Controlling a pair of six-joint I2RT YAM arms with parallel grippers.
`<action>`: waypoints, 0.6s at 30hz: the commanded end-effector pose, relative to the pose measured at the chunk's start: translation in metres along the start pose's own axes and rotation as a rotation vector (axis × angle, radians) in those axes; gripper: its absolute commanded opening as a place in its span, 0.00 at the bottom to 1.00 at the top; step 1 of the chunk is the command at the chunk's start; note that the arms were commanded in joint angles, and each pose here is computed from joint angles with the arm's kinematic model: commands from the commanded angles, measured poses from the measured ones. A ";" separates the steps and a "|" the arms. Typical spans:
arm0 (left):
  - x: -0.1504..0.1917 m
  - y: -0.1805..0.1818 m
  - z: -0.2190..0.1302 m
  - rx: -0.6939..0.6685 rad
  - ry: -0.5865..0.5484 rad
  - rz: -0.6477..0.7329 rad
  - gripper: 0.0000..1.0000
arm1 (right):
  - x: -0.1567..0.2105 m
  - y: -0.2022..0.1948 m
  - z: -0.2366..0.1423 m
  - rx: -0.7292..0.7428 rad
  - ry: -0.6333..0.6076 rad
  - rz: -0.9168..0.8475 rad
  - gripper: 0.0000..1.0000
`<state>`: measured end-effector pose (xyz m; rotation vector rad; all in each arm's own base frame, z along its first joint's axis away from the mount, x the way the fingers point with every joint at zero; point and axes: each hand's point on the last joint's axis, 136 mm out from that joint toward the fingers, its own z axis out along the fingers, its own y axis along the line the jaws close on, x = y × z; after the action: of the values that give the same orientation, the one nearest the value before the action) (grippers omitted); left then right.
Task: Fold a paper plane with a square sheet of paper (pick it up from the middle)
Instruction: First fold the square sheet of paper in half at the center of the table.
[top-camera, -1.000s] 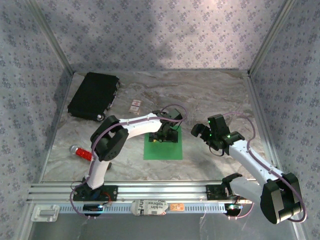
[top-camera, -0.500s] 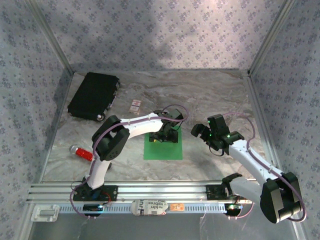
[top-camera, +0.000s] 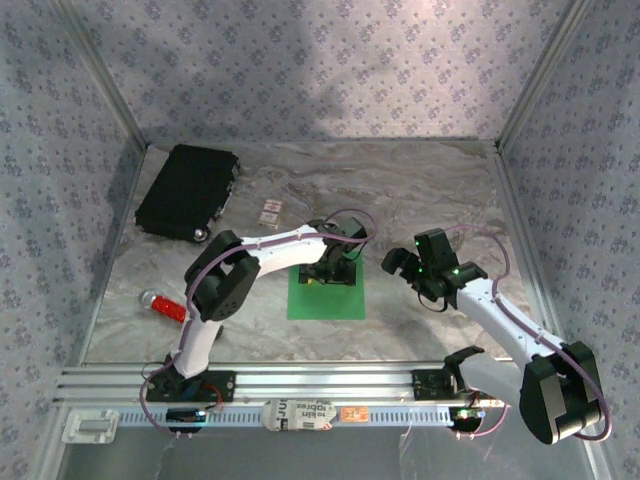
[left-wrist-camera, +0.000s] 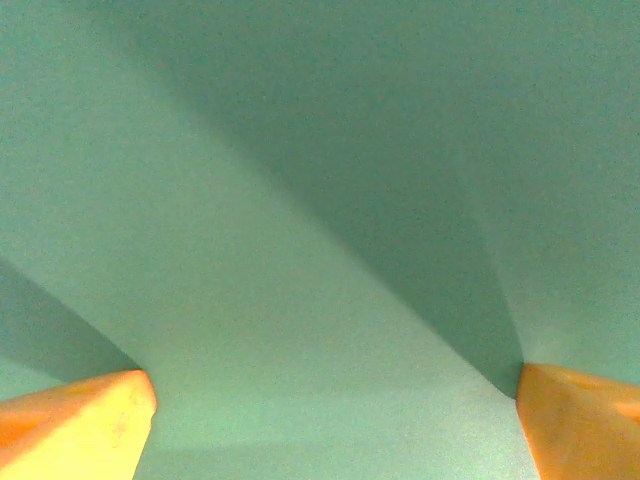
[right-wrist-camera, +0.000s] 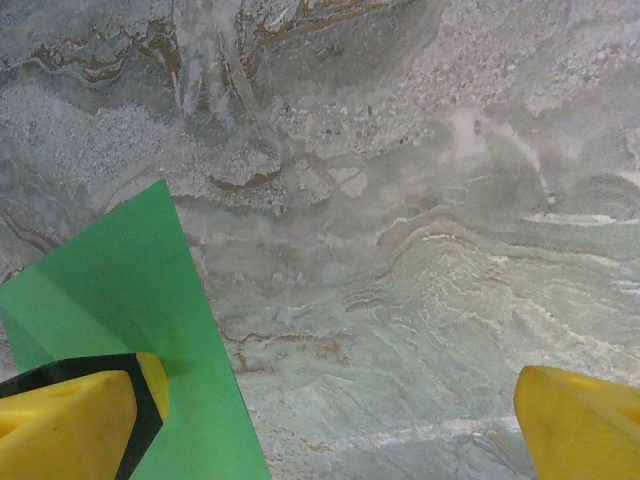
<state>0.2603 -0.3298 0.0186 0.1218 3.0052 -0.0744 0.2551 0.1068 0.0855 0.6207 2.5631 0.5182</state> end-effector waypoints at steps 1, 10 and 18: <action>0.031 0.020 0.038 -0.103 0.129 0.016 0.93 | -0.003 0.002 0.000 -0.003 0.000 -0.002 0.99; 0.032 0.019 0.040 -0.105 0.138 0.024 0.92 | -0.001 -0.002 0.001 0.008 0.001 -0.004 0.99; 0.029 0.016 0.036 -0.091 0.126 0.026 0.91 | -0.001 -0.003 0.001 0.010 -0.001 -0.001 0.99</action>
<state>0.2593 -0.3311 0.0187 0.1287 3.0138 -0.0609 0.2551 0.1067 0.0854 0.6211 2.5632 0.5171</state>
